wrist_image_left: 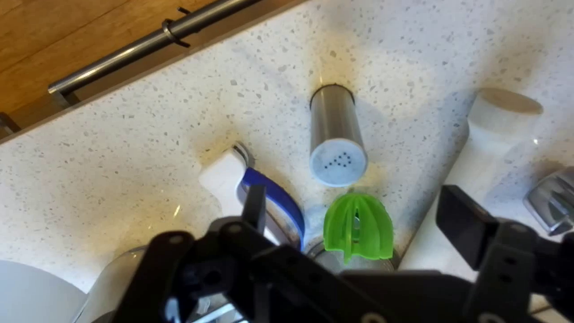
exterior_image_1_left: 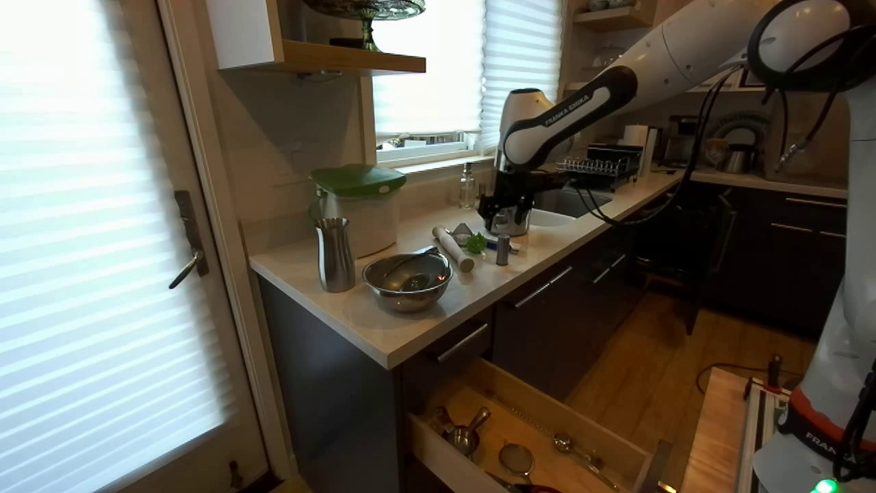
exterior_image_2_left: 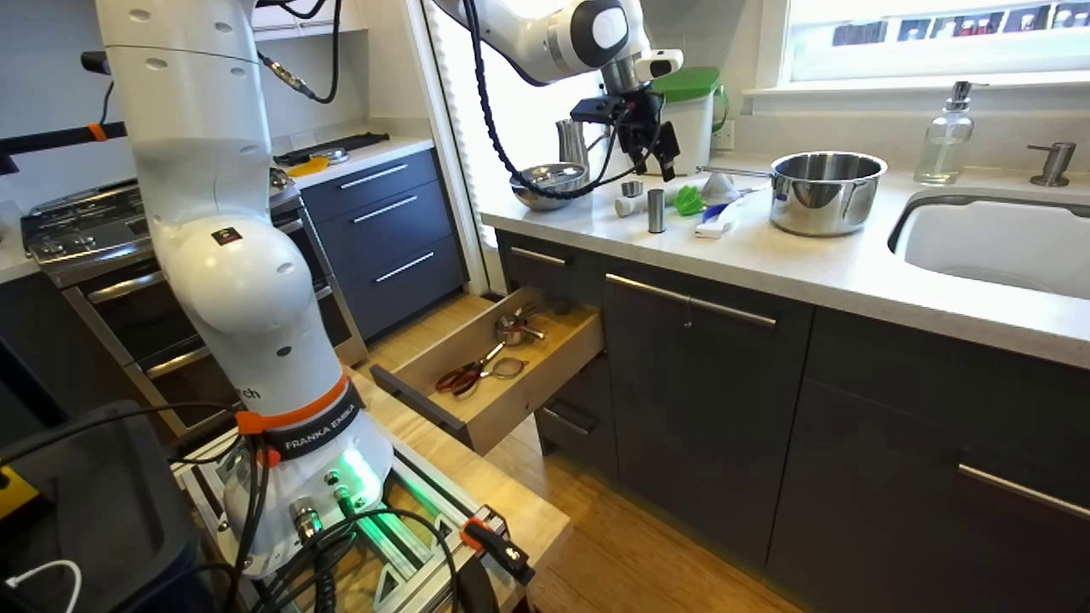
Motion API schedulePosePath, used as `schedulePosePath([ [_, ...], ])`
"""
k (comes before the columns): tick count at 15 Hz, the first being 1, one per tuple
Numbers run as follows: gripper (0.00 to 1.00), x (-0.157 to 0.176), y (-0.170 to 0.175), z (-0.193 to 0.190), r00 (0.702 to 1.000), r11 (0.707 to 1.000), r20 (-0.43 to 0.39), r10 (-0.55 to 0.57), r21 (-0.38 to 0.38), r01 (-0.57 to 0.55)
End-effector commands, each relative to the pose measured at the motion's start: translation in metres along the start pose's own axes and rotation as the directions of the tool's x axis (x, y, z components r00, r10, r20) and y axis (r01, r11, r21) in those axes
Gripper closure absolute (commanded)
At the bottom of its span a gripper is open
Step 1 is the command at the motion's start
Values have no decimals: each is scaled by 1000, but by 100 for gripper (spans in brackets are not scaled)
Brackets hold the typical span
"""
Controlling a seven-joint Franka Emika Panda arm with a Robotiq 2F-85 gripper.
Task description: Move the silver cup from the drawer to the countertop
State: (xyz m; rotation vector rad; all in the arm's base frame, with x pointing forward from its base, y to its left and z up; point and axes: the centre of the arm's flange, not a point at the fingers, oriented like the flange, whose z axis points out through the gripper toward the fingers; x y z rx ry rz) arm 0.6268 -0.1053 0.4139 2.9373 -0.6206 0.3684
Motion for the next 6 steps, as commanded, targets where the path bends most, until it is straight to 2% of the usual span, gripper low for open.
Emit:
schedulePosePath([
  [1,0,-26,-19,-40,998,995,-52,-46,85,50],
  [2,0,-43,-30,-47,991,984,-54,-120,126,126],
  [5,0,-107,-67,-55,960,942,-60,-272,186,279],
  [6,0,-55,-63,-50,979,969,-53,-198,141,204],
])
